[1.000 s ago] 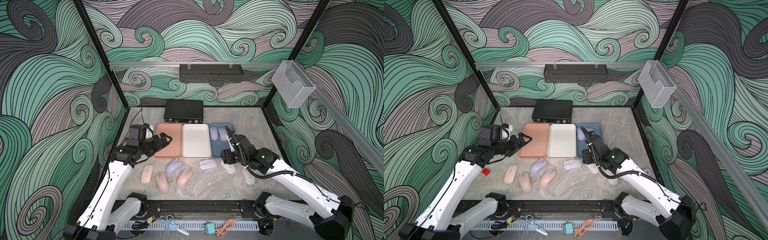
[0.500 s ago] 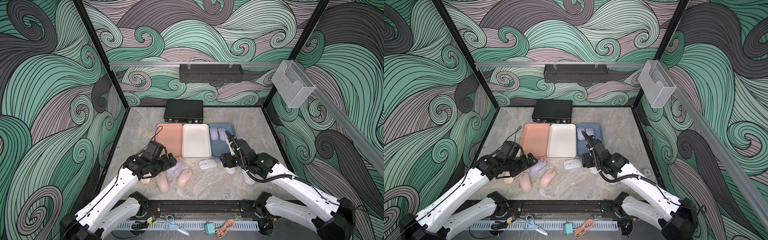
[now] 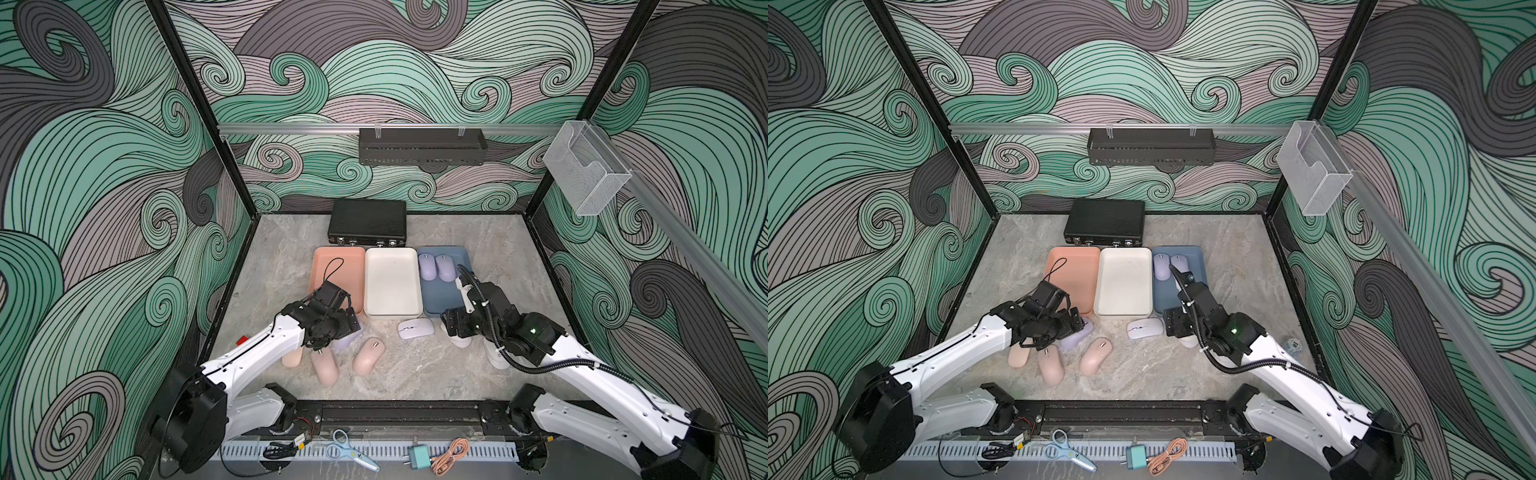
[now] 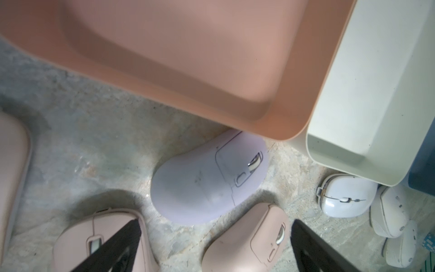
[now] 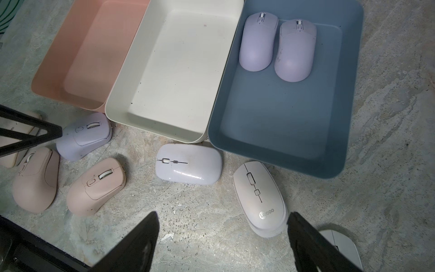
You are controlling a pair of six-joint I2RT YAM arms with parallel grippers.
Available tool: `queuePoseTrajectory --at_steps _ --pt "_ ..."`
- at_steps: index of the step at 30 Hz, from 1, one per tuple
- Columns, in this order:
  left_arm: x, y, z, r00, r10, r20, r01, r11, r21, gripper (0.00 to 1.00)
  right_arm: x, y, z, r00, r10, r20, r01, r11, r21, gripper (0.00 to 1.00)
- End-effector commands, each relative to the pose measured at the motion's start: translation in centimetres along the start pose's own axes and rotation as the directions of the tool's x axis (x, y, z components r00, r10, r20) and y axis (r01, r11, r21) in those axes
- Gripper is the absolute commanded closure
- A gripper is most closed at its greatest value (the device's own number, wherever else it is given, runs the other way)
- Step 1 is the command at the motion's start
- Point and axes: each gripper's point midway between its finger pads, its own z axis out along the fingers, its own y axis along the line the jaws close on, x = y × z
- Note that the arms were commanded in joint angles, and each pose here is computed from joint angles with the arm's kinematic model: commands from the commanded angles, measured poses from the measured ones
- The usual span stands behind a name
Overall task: Place the mice by color into the storage box
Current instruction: Adjust the mouse at the center of the board.
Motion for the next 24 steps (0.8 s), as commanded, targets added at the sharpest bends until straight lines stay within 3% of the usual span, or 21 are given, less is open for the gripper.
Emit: queuePoseTrajectory --at_steps 1,11,24 --pt "-2.3 -2.1 0.0 0.997 0.060 0.050 -0.061 0.998 0.012 0.01 0.5 -0.2 -0.5 1.000 0.014 0.001 -0.014 1.000 -0.006 0.15" --pt "-1.8 -2.2 2.5 0.993 0.113 -0.032 -0.114 0.993 -0.030 0.01 1.3 -0.5 -1.2 1.000 0.017 0.005 -0.017 1.000 -0.020 0.14" --pt "2.0 -4.2 2.6 0.987 0.122 -0.105 -0.114 0.990 0.083 0.01 1.1 -0.1 -0.7 1.000 0.001 -0.015 -0.001 1.000 -0.021 0.13"
